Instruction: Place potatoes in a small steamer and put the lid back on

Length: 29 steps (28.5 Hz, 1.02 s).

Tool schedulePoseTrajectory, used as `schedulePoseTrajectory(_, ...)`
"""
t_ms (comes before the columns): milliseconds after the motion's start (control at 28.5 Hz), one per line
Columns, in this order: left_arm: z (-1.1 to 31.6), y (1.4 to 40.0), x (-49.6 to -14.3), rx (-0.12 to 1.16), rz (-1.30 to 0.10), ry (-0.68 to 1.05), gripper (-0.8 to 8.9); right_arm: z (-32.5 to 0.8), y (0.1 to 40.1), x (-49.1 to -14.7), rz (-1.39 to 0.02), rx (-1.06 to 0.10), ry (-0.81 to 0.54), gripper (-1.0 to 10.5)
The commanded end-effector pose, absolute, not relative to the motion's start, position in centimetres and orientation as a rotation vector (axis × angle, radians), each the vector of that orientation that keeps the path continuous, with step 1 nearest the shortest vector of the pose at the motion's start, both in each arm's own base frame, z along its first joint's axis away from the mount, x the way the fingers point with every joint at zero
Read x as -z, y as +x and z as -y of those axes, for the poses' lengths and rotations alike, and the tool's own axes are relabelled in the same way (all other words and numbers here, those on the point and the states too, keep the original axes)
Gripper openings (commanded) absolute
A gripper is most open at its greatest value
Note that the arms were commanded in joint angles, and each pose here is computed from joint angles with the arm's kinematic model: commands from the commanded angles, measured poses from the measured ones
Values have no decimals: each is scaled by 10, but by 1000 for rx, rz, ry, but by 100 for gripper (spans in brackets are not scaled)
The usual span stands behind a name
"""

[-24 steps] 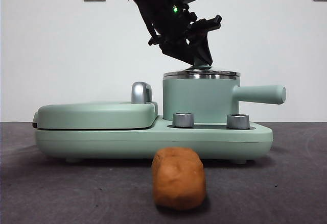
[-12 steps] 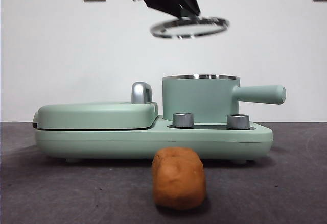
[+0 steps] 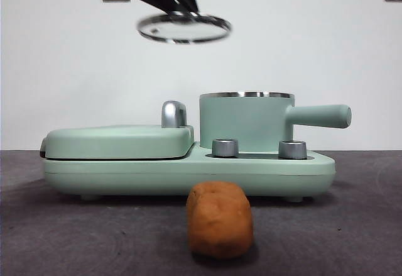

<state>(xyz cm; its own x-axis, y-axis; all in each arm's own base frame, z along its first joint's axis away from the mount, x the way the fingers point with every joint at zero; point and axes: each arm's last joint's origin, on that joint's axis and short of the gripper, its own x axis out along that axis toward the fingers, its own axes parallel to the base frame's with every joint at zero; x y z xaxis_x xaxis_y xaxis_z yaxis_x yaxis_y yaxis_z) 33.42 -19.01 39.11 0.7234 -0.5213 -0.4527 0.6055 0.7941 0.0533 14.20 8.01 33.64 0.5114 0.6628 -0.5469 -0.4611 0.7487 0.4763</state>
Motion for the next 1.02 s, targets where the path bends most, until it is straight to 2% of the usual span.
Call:
schedulePoseTrajectory(35, 177, 330, -415, 600, -354, 185, 46, -106, 149, -329, -865, -692, 268, 394)
schedulePoseTrajectory(245, 149, 336, -419, 525, -375, 170, 45, -163, 160, -291, -1047, -682, 134, 394)
schedulePoseTrajectory(526, 126, 345, -418, 447, -394, 107, 42, -219, 175, -238, -1295, -588, -5, 394)
schedulePoseTrajectory(736, 118, 347, -418, 421, -402, 74, 21, -253, 185, -210, -1367, -557, -97, 394)
schedulePoseTrajectory(911, 118, 348, -418, 420, -402, 74, 21, -261, 191, -184, -1401, -499, -153, 391)
schedulePoseTrajectory(1017, 118, 347, -418, 421, -402, 74, 21, -264, 192, -183, -1386, -508, -145, 254)
